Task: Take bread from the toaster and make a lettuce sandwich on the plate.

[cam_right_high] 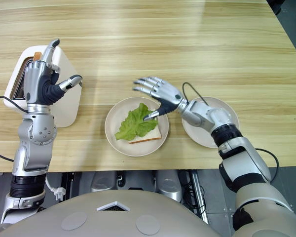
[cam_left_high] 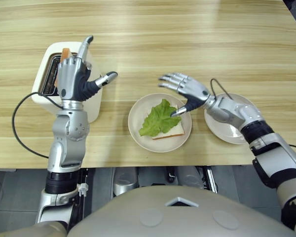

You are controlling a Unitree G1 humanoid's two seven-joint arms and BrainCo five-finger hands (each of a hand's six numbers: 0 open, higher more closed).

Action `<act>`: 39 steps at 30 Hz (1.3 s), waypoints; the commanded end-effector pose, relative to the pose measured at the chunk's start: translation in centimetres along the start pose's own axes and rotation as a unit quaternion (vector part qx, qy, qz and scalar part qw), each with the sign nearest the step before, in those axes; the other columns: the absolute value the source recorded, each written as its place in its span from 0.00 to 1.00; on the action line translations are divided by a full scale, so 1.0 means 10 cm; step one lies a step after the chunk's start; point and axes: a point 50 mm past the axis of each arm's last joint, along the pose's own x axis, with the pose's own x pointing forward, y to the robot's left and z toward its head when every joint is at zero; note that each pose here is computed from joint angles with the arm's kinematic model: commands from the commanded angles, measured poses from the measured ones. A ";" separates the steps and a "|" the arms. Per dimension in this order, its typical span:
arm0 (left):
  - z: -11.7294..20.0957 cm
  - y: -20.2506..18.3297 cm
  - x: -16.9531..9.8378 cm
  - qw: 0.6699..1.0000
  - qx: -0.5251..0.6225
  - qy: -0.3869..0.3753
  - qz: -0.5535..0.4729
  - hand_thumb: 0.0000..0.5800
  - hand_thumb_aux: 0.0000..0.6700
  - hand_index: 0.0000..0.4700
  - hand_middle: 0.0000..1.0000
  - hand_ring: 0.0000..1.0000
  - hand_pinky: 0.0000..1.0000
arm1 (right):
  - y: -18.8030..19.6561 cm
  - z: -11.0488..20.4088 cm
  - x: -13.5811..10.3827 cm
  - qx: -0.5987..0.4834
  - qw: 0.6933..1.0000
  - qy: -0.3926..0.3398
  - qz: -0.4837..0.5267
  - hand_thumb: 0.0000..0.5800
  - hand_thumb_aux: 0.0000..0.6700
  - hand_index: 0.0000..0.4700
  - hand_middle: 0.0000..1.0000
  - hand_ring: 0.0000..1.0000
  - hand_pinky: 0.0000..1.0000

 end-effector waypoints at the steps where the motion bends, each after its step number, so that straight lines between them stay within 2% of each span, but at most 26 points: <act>1: 0.09 0.37 0.04 0.996 0.019 -0.026 0.082 0.00 0.00 0.00 0.00 0.00 0.00 | -0.19 -0.04 -0.01 -0.004 0.999 0.014 -0.050 0.00 0.00 0.00 0.00 0.00 0.00; 4: 0.09 0.69 0.05 0.988 0.063 -0.025 0.138 0.00 0.00 0.00 0.00 0.00 0.00 | -0.28 -0.06 -0.07 -0.001 0.996 0.030 -0.080 0.00 0.00 0.00 0.00 0.00 0.00; 6: -0.02 0.78 0.05 0.985 0.099 0.000 0.142 0.00 0.00 0.00 0.00 0.00 0.00 | -0.29 -0.07 -0.10 0.004 0.995 0.038 -0.094 0.00 0.00 0.00 0.00 0.00 0.00; 11: -0.52 0.53 -0.05 0.977 0.180 0.114 0.007 0.00 0.00 0.00 0.00 0.00 0.00 | -0.24 -0.06 -0.15 0.023 0.993 0.055 -0.099 0.00 0.00 0.00 0.00 0.00 0.00; 14: -0.67 0.36 -0.13 0.970 0.190 0.144 -0.048 0.00 0.00 0.00 0.00 0.00 0.00 | -0.23 -0.06 -0.16 0.029 0.993 0.060 -0.101 0.00 0.00 0.00 0.00 0.00 0.00; 20: -0.75 0.13 -0.18 0.961 0.192 0.168 -0.110 0.00 0.00 0.00 0.00 0.00 0.00 | -0.20 -0.06 -0.16 0.036 0.992 0.063 -0.099 0.00 0.00 0.00 0.00 0.00 0.00; 30: -0.74 0.12 -0.16 0.955 0.202 0.178 -0.123 0.00 0.00 0.00 0.00 0.00 0.00 | -0.17 -0.05 -0.19 0.042 0.992 0.068 -0.101 0.00 0.00 0.00 0.00 0.00 0.00; 31: -0.74 0.11 -0.16 0.954 0.202 0.180 -0.127 0.05 0.02 0.02 0.00 0.00 0.00 | -0.17 -0.05 -0.19 0.042 0.992 0.068 -0.102 0.00 0.00 0.00 0.00 0.00 0.00; 32: -0.74 0.11 -0.17 0.954 0.201 0.181 -0.130 0.05 0.02 0.02 0.00 0.00 0.00 | -0.17 -0.05 -0.19 0.042 0.992 0.069 -0.102 0.00 0.00 0.00 0.00 0.00 0.00; 33: -0.74 0.10 -0.17 0.953 0.200 0.183 -0.134 0.96 0.81 0.79 0.00 0.00 0.00 | -0.17 -0.05 -0.19 0.043 0.991 0.069 -0.102 0.00 0.00 0.00 0.00 0.00 0.00; 34: -0.73 0.10 -0.18 0.952 0.200 0.186 -0.138 1.00 1.00 0.98 0.00 0.00 0.00 | -0.17 -0.05 -0.19 0.042 0.991 0.069 -0.102 0.00 0.00 0.00 0.00 0.00 0.00; 39: -0.75 -0.02 -0.24 0.945 0.188 0.197 -0.185 1.00 1.00 0.98 0.00 0.00 0.00 | -0.16 -0.05 -0.19 0.043 0.991 0.070 -0.104 0.00 0.00 0.00 0.00 0.00 0.00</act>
